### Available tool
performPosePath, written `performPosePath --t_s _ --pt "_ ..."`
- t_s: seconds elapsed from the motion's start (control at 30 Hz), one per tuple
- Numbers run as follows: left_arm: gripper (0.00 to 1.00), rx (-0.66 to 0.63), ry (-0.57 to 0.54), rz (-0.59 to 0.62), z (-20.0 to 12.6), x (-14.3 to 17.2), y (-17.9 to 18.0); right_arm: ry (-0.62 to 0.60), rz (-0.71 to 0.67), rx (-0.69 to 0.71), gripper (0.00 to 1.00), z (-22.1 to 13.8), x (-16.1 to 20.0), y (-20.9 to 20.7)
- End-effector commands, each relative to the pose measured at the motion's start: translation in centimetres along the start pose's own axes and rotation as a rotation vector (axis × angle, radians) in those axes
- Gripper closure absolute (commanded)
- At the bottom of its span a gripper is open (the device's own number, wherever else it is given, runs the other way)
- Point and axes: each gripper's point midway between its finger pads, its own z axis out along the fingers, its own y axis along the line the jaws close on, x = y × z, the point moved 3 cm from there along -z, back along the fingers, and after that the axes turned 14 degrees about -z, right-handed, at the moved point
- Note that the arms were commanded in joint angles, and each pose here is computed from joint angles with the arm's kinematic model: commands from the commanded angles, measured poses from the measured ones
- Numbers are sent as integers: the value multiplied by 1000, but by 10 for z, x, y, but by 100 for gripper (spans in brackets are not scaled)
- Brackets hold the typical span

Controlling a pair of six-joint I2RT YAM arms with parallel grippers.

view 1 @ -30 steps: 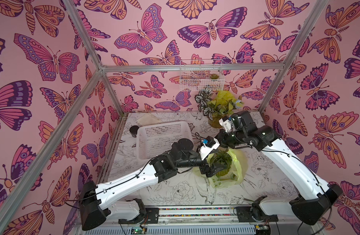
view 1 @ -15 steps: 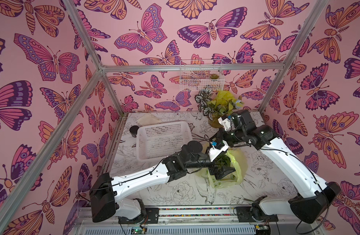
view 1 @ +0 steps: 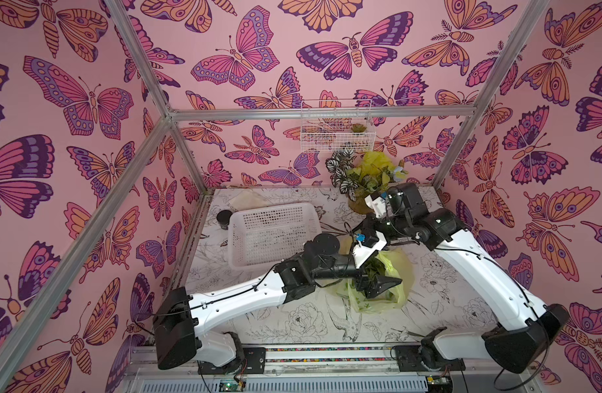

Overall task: Place the pineapple into a plastic bag & tie a knot
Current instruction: Cross the plastic bag at the center of the board.

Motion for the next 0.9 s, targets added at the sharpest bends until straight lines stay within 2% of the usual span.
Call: performPosePath --t_s 0.0,0.03,0.1,0.17,0.2,0.37,0.6,0.77,0.87 --pt "22 25 -28 33 2 -10 -5 13 -4 6 100 1 2 -3" --pt "32 18 -29 41 1 -9 -5 14 -4 8 100 1 3 -4" --pt "73 -43 -48 61 -4 -10 3 14 -9 19 100 -2 4 -5" --pt "95 -88 -68 98 -10 -12 7 17 -10 31 100 -5 6 -8" --pt "100 -105 -77 109 -13 -13 8 17 -12 37 100 -7 7 -10" --pt "100 -180 -111 144 -29 -9 19 5 -17 103 100 -30 6 -27" --pt "100 -271 -205 86 -47 0 52 20 -87 203 100 -67 22 -45" --pt "100 -315 -248 33 -51 6 70 8 -156 175 100 -87 31 -31" --pt "100 -323 -253 8 -51 7 78 -10 -215 111 100 -94 38 -19"
